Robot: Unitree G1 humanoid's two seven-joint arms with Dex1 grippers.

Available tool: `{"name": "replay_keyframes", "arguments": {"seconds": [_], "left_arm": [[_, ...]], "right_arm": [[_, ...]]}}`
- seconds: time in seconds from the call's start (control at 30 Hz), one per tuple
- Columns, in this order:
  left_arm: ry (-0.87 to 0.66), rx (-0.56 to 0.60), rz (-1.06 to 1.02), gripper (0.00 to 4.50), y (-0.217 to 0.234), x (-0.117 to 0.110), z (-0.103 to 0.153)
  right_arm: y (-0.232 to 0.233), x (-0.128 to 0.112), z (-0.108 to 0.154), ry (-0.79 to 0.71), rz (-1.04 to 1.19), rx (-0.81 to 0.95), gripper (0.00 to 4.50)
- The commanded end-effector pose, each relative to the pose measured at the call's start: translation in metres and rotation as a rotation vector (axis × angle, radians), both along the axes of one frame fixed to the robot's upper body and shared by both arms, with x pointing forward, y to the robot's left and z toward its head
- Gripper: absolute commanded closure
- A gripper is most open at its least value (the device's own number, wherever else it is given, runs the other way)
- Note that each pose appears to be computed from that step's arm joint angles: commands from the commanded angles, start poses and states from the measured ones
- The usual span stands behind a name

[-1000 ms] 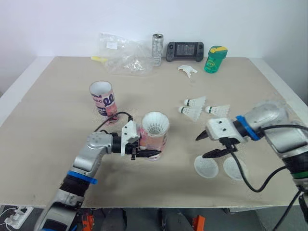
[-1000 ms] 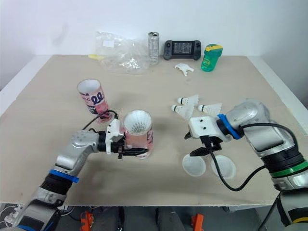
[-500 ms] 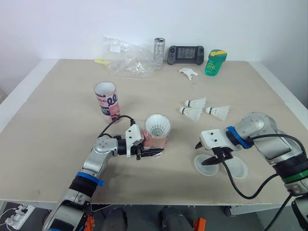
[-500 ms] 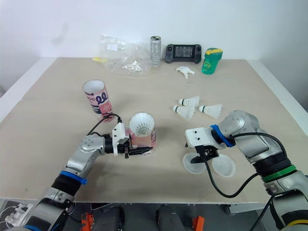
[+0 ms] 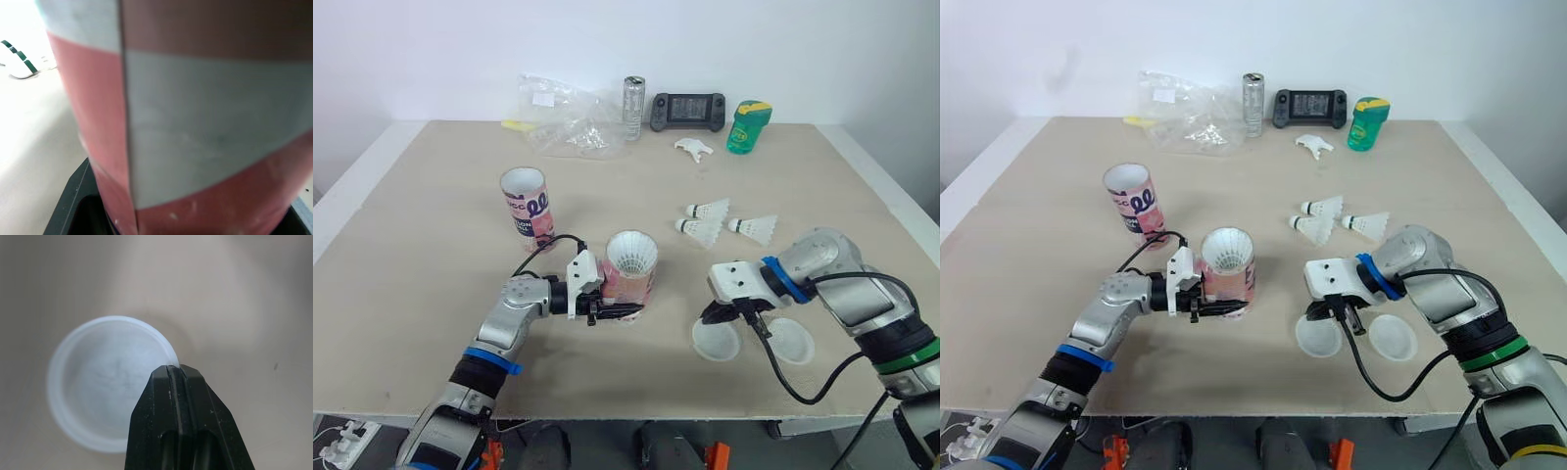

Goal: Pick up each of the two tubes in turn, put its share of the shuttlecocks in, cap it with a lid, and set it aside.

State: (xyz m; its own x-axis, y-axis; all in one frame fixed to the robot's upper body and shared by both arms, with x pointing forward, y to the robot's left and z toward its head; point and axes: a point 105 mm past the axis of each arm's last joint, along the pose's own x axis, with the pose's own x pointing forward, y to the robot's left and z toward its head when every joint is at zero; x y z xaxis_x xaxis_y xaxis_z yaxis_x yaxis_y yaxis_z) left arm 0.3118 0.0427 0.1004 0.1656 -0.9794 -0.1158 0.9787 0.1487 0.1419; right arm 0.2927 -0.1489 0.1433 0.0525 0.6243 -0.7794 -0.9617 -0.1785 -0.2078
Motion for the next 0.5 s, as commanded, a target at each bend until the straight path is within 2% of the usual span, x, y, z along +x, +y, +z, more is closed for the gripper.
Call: {"name": "replay_keyframes", "arguments": {"seconds": [0.03, 0.13, 0.3, 0.4, 0.5], "left_arm": [[0.059, 0.061, 0.010, 2.04, 0.007, 0.001, -0.015], [0.059, 0.062, 0.009, 2.04, 0.007, 0.004, -0.013], [0.046, 0.065, -0.002, 2.04, 0.005, 0.005, -0.011], [0.027, 0.069, -0.009, 2.04, 0.003, 0.006, -0.011], [0.015, 0.077, -0.018, 2.04, 0.001, 0.005, -0.013]], "right_arm": [[0.028, -0.003, 0.074, -0.128, 0.070, 0.193, 4.47], [0.043, -0.002, 0.117, -0.224, 0.107, 0.276, 4.47], [0.061, 0.003, 0.160, -0.326, 0.176, 0.303, 4.47], [0.076, 0.001, 0.170, -0.342, 0.249, 0.292, 4.47], [0.091, 0.000, 0.166, -0.344, 0.314, 0.259, 4.47]]}}
